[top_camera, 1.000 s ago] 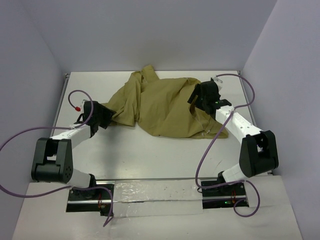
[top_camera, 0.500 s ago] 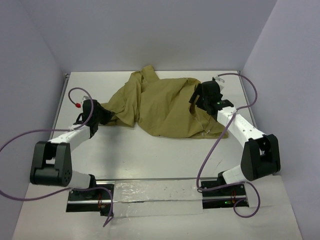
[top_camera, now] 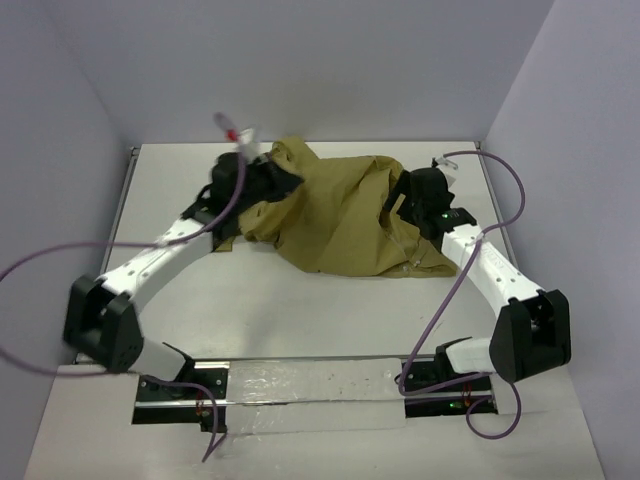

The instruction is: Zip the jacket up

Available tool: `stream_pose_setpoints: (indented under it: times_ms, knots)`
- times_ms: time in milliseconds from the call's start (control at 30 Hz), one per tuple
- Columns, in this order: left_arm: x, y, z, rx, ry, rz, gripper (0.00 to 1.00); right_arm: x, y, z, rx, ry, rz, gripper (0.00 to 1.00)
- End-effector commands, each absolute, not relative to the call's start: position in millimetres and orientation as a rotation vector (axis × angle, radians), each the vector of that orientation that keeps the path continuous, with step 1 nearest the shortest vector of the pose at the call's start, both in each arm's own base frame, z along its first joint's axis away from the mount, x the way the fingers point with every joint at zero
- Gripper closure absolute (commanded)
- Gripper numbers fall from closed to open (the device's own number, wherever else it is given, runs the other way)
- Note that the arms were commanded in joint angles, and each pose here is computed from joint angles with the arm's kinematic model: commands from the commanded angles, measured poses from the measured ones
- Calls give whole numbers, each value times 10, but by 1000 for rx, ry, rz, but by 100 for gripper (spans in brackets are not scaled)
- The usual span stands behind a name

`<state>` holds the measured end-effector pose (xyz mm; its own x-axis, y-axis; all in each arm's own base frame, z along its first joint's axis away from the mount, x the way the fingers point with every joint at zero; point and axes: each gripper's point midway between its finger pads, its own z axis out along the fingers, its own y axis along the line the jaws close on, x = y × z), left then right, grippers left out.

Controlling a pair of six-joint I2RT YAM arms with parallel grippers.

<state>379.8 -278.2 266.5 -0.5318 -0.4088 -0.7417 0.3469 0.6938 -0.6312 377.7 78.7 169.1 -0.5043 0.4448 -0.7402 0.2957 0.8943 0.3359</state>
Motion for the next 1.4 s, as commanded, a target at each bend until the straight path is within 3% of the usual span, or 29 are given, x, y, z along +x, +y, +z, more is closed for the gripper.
stream_pose_setpoints:
  times_ms: [0,67,100,133,167,333,567,800,1167,1300,1367]
  knots:
    - [3485,-3677,2120,383,2136,-886,65,3708,613,1851,568,2072,137,6]
    - [3450,-3755,1950,407,2192,-856,42,3690,571,1876,573,2064,122,5]
    - [3414,-3778,1939,412,2197,-871,17,3677,542,1879,574,2060,110,5]
    - [3372,-3770,1965,408,2189,-888,3,3662,502,1889,569,2053,90,5]
    - [3339,-3725,2016,397,2175,-892,1,3652,472,1915,562,2046,71,5]
    - [3244,-3399,2280,302,2107,-847,1,3668,453,1998,529,2043,49,5]
    - [3448,-2837,1979,-133,2167,-730,14,3627,1150,2108,162,2103,-56,9]
    - [3382,-2169,1642,-553,2130,-695,11,3427,1842,1441,-40,2290,250,11]
    - [3283,-1795,1743,-683,2047,-762,12,3565,2121,831,-31,2434,301,13]
    - [3246,-1783,1736,-691,2045,-775,12,3646,2071,654,28,2453,236,21]
    - [3230,-1803,1748,-684,2038,-805,12,3662,2082,601,56,2454,241,31]
